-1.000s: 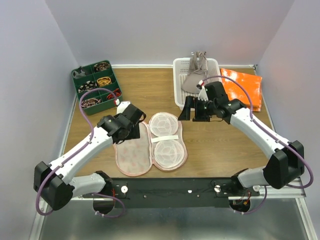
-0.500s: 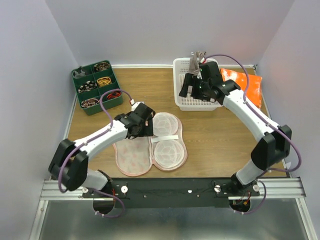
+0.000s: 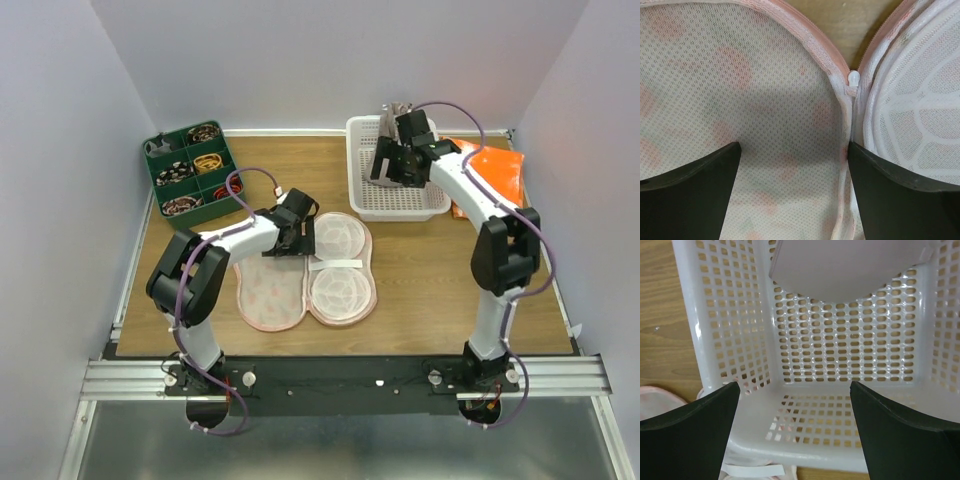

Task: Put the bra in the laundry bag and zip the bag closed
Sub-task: Adjust the laundry bag at the center of the board, then adjust the bin at the center of the board.

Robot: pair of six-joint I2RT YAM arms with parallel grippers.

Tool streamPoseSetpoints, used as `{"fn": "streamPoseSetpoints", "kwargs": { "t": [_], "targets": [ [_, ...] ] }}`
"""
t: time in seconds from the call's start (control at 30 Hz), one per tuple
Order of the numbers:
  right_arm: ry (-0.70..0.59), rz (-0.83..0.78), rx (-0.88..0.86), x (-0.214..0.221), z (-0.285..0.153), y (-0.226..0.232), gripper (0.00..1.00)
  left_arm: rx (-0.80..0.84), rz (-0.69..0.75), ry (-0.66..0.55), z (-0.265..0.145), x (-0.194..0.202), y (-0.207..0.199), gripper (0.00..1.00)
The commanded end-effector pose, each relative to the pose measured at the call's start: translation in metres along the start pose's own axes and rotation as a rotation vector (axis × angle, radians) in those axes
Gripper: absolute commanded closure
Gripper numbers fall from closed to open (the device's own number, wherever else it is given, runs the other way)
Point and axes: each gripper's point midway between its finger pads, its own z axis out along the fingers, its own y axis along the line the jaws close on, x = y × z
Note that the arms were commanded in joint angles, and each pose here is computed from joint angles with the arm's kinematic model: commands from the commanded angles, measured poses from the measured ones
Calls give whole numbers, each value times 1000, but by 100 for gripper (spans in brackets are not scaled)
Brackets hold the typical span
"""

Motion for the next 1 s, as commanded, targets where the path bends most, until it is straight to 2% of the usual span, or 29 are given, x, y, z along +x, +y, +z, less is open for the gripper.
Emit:
{"fn": "streamPoseSetpoints", "kwargs": {
  "t": [0.0,0.2,0.33,0.47,0.57,0.73,0.83,0.97],
  "targets": [
    [59,-55,-22,2,37,14,0,19,58,44,12,1,-6,5],
    [91,-87,-57,-9,77,31,0,44,60,20,-10,1,-1,5],
    [85,-141,-70,-24,109,50,0,88,68,-10,-40,-1,1,5],
    [92,-230,-140,-6,115,77,0,120,85,-56,-63,-9,1,4],
    [73,-220,-102,-1,115,77,0,120,96,-90,-75,-18,2,4],
    [-51,-157,-190,-32,75,100,0,109,93,-121,-88,-30,4,4],
    [-71,-182,-263,-35,53,125,0,105,80,-144,-94,-35,5,4],
    [-68,-210,-251,-29,44,136,0,107,41,-181,-106,-42,7,4]
  ]
}}
